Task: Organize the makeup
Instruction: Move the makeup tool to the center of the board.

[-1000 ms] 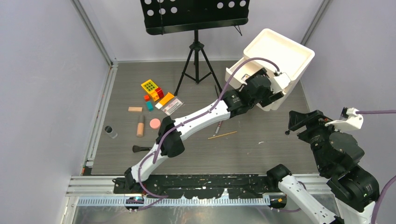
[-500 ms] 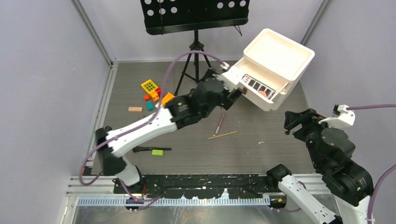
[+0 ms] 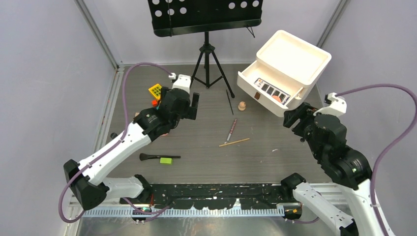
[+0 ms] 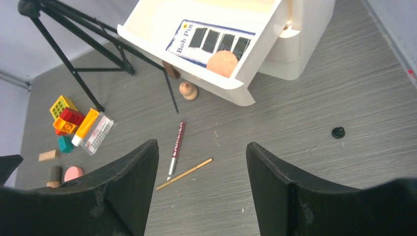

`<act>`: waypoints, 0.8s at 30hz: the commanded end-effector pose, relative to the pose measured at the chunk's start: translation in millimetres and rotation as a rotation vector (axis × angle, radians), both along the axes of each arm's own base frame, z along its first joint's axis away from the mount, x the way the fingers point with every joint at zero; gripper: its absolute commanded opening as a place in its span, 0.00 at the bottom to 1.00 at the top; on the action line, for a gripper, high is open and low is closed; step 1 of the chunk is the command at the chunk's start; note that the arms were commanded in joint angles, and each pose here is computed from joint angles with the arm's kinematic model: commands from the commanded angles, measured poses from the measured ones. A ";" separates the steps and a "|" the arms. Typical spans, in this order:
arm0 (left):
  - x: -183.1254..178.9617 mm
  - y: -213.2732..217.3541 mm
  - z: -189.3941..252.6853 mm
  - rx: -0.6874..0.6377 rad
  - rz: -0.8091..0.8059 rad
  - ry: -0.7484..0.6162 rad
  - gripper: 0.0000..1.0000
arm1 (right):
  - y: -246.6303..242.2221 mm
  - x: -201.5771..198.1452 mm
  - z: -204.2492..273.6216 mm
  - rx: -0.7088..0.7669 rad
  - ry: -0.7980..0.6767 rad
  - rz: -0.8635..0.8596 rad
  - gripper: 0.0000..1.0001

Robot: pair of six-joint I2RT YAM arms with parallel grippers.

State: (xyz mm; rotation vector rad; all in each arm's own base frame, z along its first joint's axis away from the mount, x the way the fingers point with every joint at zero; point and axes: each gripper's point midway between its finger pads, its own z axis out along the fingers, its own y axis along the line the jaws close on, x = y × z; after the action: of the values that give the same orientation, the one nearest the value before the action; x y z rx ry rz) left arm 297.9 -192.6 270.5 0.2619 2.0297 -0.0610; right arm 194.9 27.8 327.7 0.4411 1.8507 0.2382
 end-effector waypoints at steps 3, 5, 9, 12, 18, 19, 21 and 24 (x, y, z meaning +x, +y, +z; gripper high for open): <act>-6.8 39.0 -28.0 -0.067 0.130 0.108 0.88 | 35.5 27.7 -3.8 0.040 0.011 0.105 0.67; -4.3 51.3 -35.3 -0.090 0.165 0.135 0.88 | 44.5 32.8 -6.4 0.049 0.025 0.135 0.66; -0.7 72.8 -44.3 -0.097 0.224 0.166 0.88 | 63.7 40.7 -11.6 0.060 0.045 0.212 0.66; 0.2 84.1 -52.4 -0.079 0.258 0.188 0.89 | 74.4 44.0 -19.1 0.040 0.075 0.252 0.66; 3.0 92.8 -69.7 -0.083 0.300 0.240 0.89 | 113.5 46.6 -36.5 -0.024 0.126 0.371 0.66; 3.5 94.4 -73.1 -0.077 0.309 0.248 0.89 | 121.6 46.1 -39.1 -0.040 0.129 0.391 0.66; 4.9 99.1 -81.5 -0.053 0.339 0.259 0.90 | 143.7 40.9 -46.2 -0.069 0.141 0.463 0.66; 7.0 103.6 -95.9 -0.023 0.377 0.282 0.90 | 166.9 37.4 -59.8 -0.092 0.165 0.530 0.66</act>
State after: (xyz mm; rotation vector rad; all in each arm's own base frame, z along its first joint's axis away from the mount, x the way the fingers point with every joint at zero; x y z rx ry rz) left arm 302.5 -96.6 191.9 -0.1035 2.2975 0.0578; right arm 229.2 170.1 269.6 -0.0292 2.1359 0.4578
